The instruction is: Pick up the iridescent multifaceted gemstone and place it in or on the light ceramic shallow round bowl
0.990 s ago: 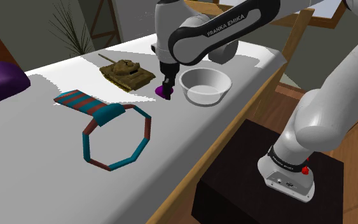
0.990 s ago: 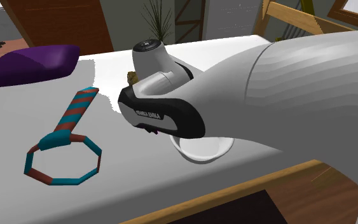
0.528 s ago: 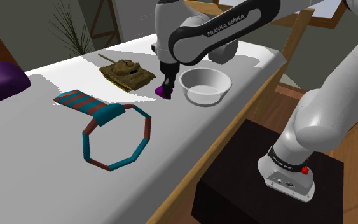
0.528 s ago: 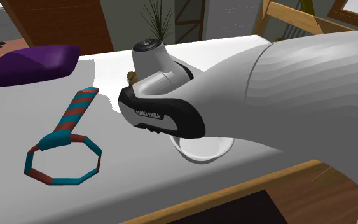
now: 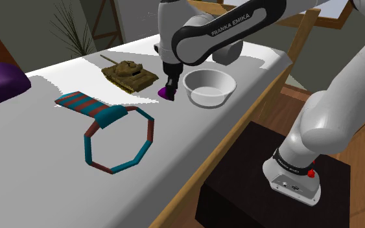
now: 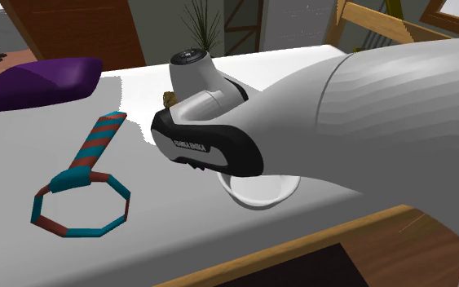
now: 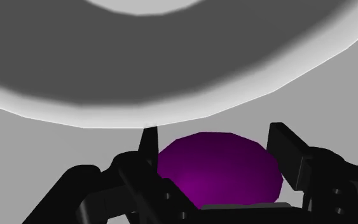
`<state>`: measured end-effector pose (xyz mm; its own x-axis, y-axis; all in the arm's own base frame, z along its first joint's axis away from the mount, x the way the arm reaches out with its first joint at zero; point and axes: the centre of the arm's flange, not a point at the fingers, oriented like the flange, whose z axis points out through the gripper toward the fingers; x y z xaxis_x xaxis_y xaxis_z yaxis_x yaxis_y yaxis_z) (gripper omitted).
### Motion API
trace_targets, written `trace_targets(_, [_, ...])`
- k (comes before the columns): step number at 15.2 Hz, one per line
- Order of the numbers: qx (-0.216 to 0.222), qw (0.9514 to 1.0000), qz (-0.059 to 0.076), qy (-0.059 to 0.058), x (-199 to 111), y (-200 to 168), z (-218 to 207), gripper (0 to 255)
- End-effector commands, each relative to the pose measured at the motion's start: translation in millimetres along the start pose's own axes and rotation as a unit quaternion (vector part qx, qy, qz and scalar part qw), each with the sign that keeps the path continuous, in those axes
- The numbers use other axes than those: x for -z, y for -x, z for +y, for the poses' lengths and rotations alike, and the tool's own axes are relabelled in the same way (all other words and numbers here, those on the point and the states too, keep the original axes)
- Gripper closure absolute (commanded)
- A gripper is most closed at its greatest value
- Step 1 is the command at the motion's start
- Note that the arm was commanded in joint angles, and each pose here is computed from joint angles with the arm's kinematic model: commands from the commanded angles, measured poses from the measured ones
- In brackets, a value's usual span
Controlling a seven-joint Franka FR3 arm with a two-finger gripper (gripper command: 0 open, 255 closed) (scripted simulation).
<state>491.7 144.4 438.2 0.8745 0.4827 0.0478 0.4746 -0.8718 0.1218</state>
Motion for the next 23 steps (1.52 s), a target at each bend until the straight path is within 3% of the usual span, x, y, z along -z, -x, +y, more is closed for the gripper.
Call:
trace_targets(1, [0.000, 1.0000, -0.001, 0.000, 7.3, -0.2, 0.5, 255])
trace_targets(8, [0.000, 1.0000, -0.001, 0.000, 44.0, -1.9, 5.0, 255])
trace_targets(9, [0.000, 1.0000, 0.000, 0.000, 38.1, -1.9, 4.6, 255])
trace_targets(10, [0.000, 1.0000, 0.000, 0.000, 38.1, -1.9, 4.6, 0])
trace_targets(11, [-0.043, 0.9961, 0.005, -0.076, 33.3, -9.8, 35.5, 0])
trace_targets(12, [-0.081, 0.9861, 0.010, -0.144, 25.0, -14.6, 62.8, 0])
trace_targets(19, [-0.081, 0.9861, 0.010, -0.145, -10.5, -16.2, 52.3, 0])
trace_targets(23, [-0.081, 0.9861, 0.010, -0.145, -13.4, -16.3, 51.5, 0])
